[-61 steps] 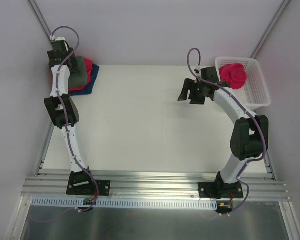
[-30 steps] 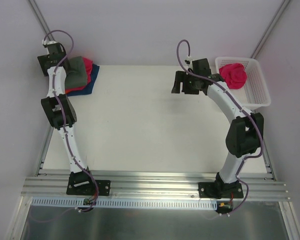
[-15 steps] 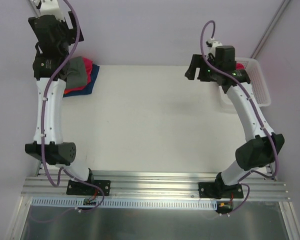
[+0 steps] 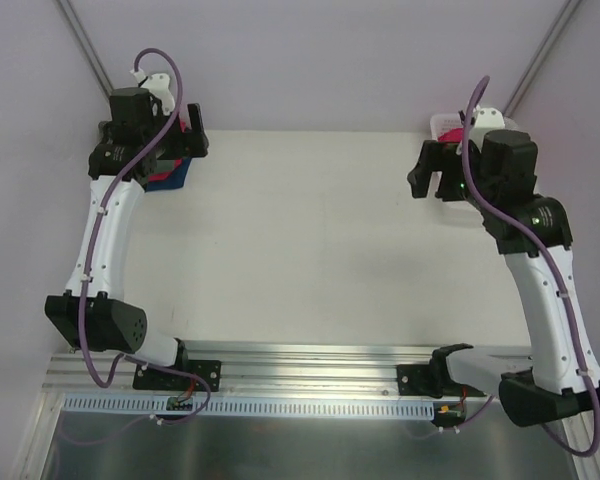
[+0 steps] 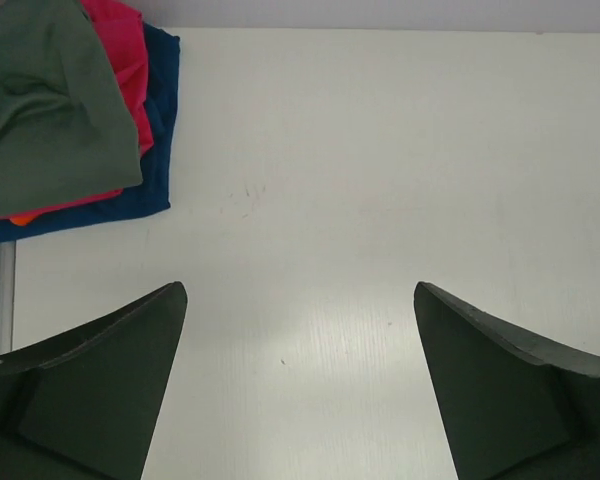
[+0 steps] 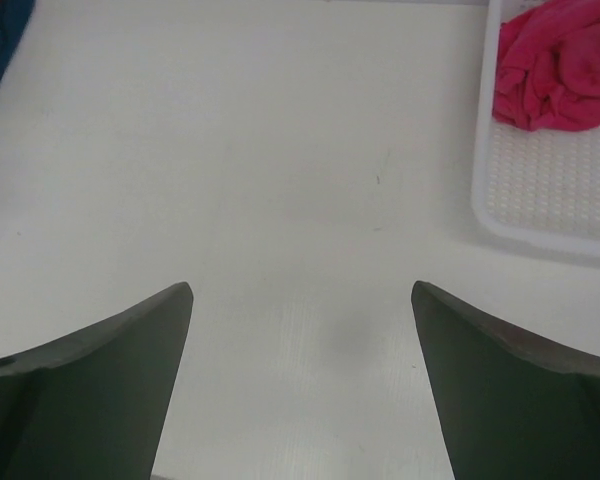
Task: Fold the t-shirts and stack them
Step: Put the neatly folded tshirt into the corner of the board with the left arm
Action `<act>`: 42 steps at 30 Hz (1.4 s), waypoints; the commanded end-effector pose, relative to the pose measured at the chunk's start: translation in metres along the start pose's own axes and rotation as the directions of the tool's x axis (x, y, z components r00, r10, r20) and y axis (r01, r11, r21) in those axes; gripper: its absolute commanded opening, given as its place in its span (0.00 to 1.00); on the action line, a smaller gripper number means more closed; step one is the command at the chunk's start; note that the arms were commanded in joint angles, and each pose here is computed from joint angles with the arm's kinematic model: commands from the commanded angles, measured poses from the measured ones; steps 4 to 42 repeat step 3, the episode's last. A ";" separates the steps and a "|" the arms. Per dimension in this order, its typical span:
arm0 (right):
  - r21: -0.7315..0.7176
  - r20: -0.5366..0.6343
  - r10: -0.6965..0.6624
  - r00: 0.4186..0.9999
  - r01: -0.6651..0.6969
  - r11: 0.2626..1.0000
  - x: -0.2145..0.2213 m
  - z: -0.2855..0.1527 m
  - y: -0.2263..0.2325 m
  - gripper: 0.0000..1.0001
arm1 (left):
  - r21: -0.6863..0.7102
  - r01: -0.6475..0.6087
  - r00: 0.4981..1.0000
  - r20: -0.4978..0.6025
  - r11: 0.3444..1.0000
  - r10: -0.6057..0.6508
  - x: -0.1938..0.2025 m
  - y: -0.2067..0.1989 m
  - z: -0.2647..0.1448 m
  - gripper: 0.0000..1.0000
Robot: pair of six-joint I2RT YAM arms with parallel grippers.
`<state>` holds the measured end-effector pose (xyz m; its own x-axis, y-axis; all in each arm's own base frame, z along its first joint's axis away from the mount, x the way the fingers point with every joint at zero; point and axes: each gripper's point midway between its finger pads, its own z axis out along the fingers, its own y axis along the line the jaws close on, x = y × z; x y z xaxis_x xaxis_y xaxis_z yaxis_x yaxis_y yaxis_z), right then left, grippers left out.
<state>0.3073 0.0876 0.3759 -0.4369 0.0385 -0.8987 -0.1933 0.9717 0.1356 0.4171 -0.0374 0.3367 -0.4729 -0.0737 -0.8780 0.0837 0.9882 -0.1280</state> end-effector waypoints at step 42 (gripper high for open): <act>0.182 -0.121 -0.079 0.989 0.100 0.978 0.047 -0.006 -0.040 0.97 | 0.061 -0.042 0.998 0.042 0.997 0.039 -0.010 -0.009 -0.012 0.99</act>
